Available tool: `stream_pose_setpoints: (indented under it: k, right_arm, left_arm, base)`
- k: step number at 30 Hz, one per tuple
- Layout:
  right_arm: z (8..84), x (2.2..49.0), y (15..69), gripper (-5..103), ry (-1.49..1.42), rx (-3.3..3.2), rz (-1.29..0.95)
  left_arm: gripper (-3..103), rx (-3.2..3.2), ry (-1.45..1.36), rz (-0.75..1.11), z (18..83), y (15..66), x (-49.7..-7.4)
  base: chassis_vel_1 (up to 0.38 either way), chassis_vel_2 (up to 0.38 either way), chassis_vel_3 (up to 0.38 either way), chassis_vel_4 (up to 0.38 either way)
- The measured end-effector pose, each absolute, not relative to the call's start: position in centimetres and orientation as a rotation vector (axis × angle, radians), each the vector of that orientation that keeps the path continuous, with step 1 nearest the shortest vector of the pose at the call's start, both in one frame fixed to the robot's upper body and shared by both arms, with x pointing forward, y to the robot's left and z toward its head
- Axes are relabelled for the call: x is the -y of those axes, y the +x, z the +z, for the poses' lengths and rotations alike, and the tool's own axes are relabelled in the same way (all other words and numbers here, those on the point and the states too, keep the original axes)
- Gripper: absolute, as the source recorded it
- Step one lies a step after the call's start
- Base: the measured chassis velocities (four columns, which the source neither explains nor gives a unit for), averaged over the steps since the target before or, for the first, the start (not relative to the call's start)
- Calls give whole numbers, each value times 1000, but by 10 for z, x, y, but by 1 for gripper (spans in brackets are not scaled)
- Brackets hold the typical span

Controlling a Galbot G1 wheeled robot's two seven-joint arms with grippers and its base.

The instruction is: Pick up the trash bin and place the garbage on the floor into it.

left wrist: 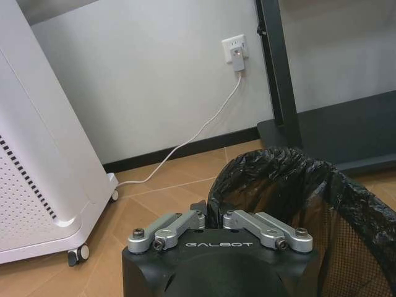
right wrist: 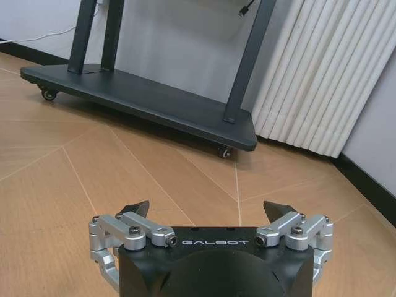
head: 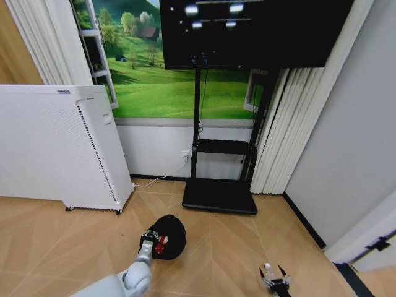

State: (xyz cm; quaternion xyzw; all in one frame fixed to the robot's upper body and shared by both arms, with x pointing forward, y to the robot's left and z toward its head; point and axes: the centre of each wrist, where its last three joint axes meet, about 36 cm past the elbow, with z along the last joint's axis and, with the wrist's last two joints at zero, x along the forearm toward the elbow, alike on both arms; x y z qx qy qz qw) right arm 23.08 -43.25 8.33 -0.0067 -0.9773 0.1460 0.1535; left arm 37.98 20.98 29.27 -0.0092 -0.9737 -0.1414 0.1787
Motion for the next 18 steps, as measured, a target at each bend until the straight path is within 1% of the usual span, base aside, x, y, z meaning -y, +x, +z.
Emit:
stream_pose_setpoints:
  k: [7, 9, 15, 18]
  right_arm:
    - [80, 431, 229, 100, -11, 2757, 473]
    - [79, 433, 232, 100, -43, 2725, 484]
    - [74, 424, 234, 100, -78, 2703, 456]
    - [72, 417, 235, 100, -84, 2704, 437]
  left_arm:
    - [8, 2750, -30, -398, 292, 373, -210]
    - [8, 2747, -29, -422, 289, 369, -217]
    - [8, 2726, -51, -480, 286, 364, -233]
    - [8, 2733, -70, -487, 290, 369, -231]
  base:
    - [0, 0, 0, 0]
    - [0, 0, 0, 0]
    - [0, 0, 0, 0]
    - [0, 0, 0, 0]
